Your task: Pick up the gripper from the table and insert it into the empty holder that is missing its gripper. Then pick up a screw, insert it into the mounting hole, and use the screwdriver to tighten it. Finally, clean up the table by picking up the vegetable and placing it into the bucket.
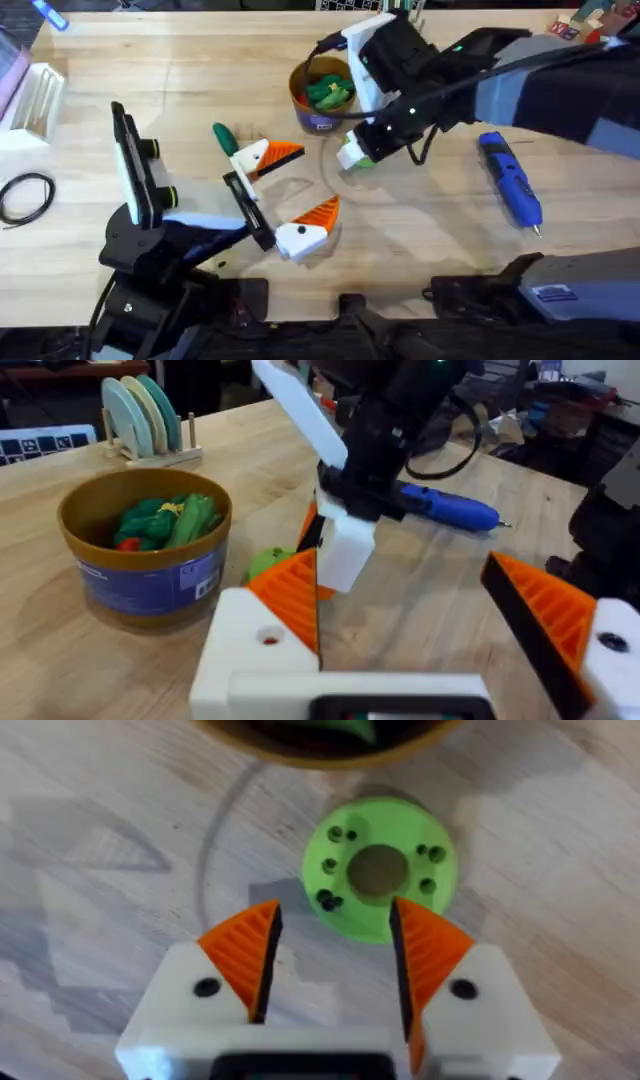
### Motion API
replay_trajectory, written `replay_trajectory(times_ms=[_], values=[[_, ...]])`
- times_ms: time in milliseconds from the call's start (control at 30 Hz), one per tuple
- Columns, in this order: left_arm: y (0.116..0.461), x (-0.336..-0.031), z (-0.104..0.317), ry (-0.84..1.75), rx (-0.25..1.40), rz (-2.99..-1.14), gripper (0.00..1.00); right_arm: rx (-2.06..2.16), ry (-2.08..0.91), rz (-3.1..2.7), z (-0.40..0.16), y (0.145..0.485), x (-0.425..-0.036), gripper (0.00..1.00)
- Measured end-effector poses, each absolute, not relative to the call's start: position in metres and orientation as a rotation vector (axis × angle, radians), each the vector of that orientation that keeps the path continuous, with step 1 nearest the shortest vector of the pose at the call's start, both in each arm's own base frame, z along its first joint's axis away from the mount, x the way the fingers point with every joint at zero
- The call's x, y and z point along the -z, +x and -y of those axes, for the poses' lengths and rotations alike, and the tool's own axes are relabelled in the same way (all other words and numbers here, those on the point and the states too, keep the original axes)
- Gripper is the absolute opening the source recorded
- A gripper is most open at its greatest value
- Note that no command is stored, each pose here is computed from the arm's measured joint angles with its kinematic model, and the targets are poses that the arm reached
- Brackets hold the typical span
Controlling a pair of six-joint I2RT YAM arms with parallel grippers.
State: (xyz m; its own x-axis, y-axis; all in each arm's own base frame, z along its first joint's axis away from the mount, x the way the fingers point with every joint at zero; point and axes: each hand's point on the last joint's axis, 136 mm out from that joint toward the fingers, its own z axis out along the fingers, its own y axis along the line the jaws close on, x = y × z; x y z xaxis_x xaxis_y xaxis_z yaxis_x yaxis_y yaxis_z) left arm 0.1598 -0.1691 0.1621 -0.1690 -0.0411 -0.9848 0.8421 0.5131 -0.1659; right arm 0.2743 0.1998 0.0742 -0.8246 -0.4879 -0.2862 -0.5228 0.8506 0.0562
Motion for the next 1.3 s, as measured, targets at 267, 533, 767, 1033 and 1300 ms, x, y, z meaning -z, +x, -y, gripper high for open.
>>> replay_trajectory(times_ms=[267, 533, 767, 1033, 1300], values=[[0.16, -0.162, 0.169, 0.714, 0.913, -1.547, 0.987, -0.197, -0.803, -2.754, -0.21, 0.276, -0.066, 0.375], [0.16, -0.162, 0.169, 0.714, 0.913, -1.547, 0.985, -0.197, -0.804, -2.756, -0.211, 0.278, -0.062, 0.332], [0.16, -0.162, 0.169, 0.715, 0.913, -1.547, 0.987, -0.19, -0.811, -2.762, -0.212, 0.278, -0.058, 0.111], [0.16, -0.162, 0.169, 0.715, 0.912, -1.546, 0.986, -0.134, -0.807, -2.764, -0.205, 0.279, -0.057, 0.007], [0.16, -0.162, 0.169, 0.714, 0.913, -1.547, 0.985, 0.008, -0.819, -2.793, -0.189, 0.281, -0.076, 0.007]])
